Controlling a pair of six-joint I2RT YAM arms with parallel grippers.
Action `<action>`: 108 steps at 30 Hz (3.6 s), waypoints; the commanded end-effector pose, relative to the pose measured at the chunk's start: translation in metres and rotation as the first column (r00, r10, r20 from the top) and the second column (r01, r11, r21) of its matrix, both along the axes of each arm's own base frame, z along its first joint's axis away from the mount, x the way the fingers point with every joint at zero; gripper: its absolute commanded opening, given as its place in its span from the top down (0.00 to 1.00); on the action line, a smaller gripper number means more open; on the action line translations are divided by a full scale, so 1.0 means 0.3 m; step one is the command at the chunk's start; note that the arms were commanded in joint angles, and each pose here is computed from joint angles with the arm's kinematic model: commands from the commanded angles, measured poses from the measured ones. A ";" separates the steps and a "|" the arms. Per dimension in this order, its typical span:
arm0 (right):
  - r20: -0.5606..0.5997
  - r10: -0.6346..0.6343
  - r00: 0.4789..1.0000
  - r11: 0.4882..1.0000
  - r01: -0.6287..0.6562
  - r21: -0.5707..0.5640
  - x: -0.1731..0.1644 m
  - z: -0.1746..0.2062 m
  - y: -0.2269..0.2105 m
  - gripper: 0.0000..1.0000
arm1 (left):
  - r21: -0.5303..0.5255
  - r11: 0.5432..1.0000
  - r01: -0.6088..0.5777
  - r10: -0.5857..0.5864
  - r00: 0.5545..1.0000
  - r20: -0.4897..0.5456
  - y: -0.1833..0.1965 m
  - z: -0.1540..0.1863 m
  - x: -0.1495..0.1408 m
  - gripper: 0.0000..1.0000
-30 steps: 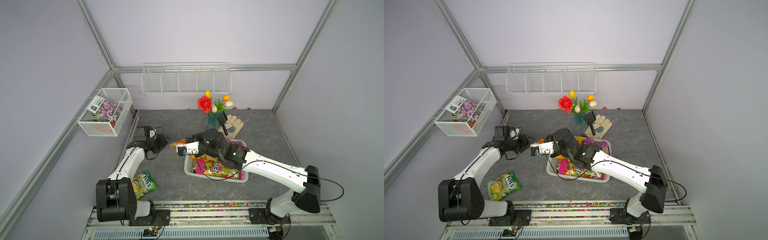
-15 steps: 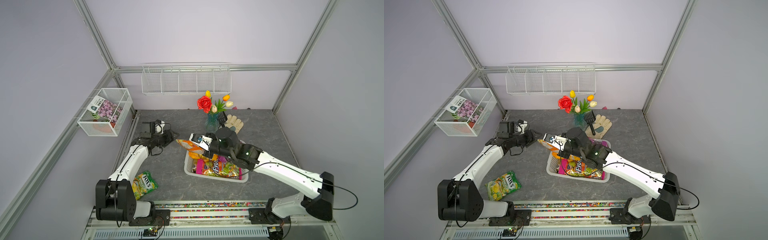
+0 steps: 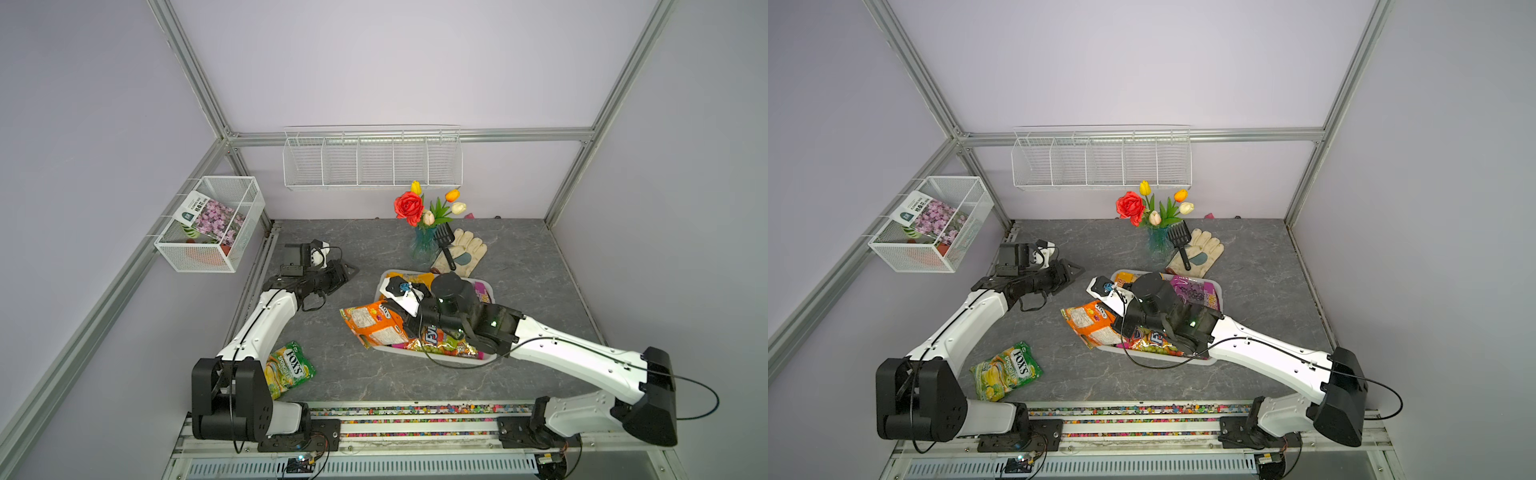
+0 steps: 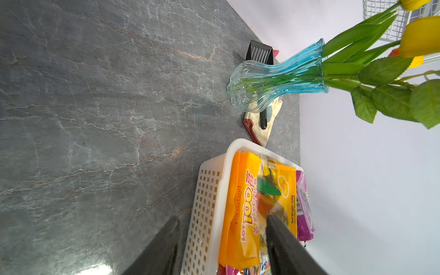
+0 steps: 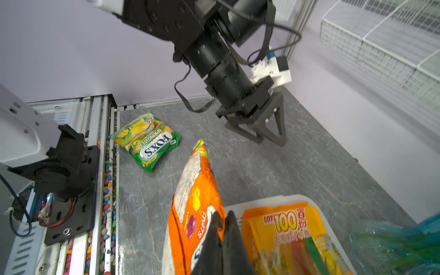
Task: Put the candies in the basket
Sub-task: Place the candy in the basket, then adjust the candie at the center of the board.
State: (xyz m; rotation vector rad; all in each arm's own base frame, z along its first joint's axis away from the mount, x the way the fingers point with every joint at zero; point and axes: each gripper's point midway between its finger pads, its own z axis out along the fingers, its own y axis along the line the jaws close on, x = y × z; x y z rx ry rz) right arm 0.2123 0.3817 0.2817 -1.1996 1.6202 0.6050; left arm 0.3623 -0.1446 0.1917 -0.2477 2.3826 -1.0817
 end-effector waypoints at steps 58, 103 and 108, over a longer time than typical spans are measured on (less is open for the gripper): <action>0.044 -0.184 0.982 0.981 0.186 -0.055 -0.006 -0.284 -0.338 0.61 | 0.451 0.724 -0.523 0.606 0.793 -0.054 0.391 -0.070 -0.128 0.42; -0.526 0.424 0.737 0.770 -0.599 -0.219 -0.238 -0.774 0.684 0.26 | 0.606 0.212 -0.767 0.917 -0.058 -0.394 0.803 -0.455 -0.586 0.12; -0.594 0.379 0.709 0.783 -0.588 -0.202 -0.198 -0.808 0.700 0.26 | 0.596 0.195 -0.779 0.895 -0.107 -0.433 0.811 -0.485 -0.604 0.13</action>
